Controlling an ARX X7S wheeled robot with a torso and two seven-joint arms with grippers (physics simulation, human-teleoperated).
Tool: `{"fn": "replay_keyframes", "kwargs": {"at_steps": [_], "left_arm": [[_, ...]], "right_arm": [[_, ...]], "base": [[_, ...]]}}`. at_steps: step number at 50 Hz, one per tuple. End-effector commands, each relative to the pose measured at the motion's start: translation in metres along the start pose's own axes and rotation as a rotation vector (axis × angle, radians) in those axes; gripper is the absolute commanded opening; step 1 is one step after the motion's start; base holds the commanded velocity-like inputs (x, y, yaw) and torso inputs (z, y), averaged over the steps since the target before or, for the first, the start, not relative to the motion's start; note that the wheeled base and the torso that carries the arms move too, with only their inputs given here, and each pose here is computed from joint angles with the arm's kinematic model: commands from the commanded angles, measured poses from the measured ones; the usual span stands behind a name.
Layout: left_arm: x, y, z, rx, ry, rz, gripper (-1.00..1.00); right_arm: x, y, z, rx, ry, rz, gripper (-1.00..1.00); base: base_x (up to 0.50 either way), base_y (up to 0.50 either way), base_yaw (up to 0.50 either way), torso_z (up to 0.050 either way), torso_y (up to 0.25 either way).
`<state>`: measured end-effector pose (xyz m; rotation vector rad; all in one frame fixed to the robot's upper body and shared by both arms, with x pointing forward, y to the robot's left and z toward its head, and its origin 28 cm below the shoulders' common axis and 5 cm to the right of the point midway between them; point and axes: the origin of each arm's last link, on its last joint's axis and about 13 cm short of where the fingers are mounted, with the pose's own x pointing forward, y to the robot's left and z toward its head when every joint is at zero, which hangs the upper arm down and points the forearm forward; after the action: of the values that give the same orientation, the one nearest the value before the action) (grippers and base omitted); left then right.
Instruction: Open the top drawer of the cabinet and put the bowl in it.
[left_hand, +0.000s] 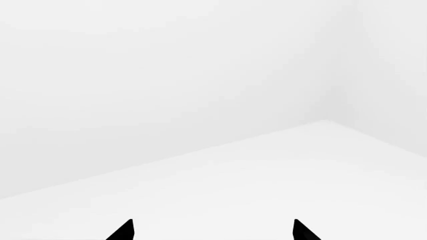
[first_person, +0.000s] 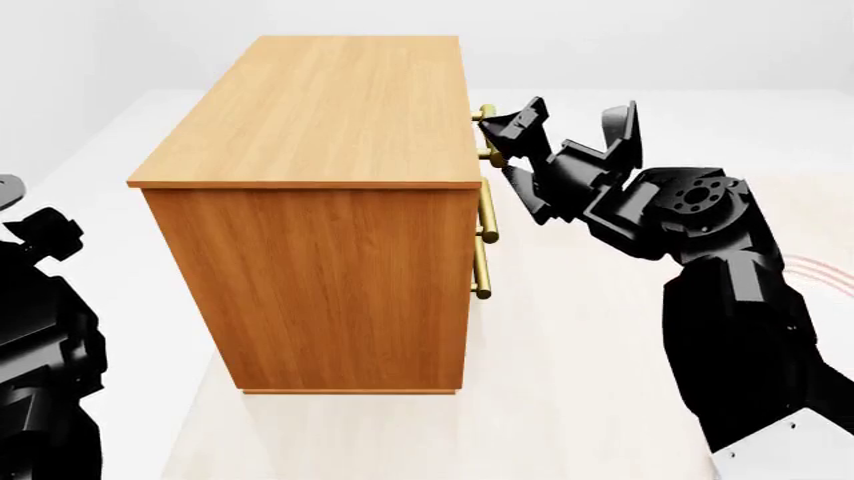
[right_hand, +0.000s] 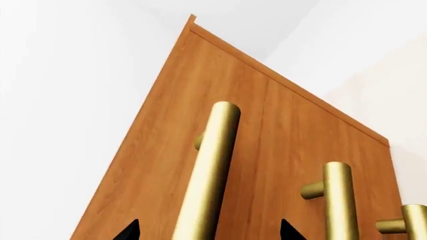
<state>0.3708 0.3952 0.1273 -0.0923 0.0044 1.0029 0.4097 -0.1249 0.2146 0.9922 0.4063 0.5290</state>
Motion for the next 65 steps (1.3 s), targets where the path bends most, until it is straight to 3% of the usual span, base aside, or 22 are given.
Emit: {"fn": "replay_keyframes", "kwargs": {"at_steps": [1,6,7,28,65], "left_arm": [[0.000,0.001,-0.001,0.001,0.002,0.002,1.00],[0.000,0.001,-0.001,0.001,0.002,0.002,1.00],[0.000,0.001,-0.001,0.001,0.002,0.002,1.00],[0.000,0.001,-0.002,0.001,0.005,0.002,1.00],[0.000,0.000,-0.001,-0.001,0.009,0.003,1.00]], "right_arm": [[0.003,-0.001,-0.005,0.001,0.013,0.004,1.00],[0.003,0.000,-0.004,-0.005,0.011,0.006,1.00],[0.003,-0.001,-0.004,-0.009,0.006,0.001,-1.00],[-0.002,-0.003,0.003,-0.037,-0.016,-0.031,-1.00],[-0.038,-0.018,0.036,-0.052,-0.096,-0.068,-1.00]], "base": [[0.00,0.00,0.00,0.000,0.000],[0.00,0.00,0.00,0.000,0.000],[0.00,0.00,0.00,0.000,0.000],[0.00,0.00,0.00,0.000,0.000],[0.00,0.00,0.00,0.000,0.000]]}}
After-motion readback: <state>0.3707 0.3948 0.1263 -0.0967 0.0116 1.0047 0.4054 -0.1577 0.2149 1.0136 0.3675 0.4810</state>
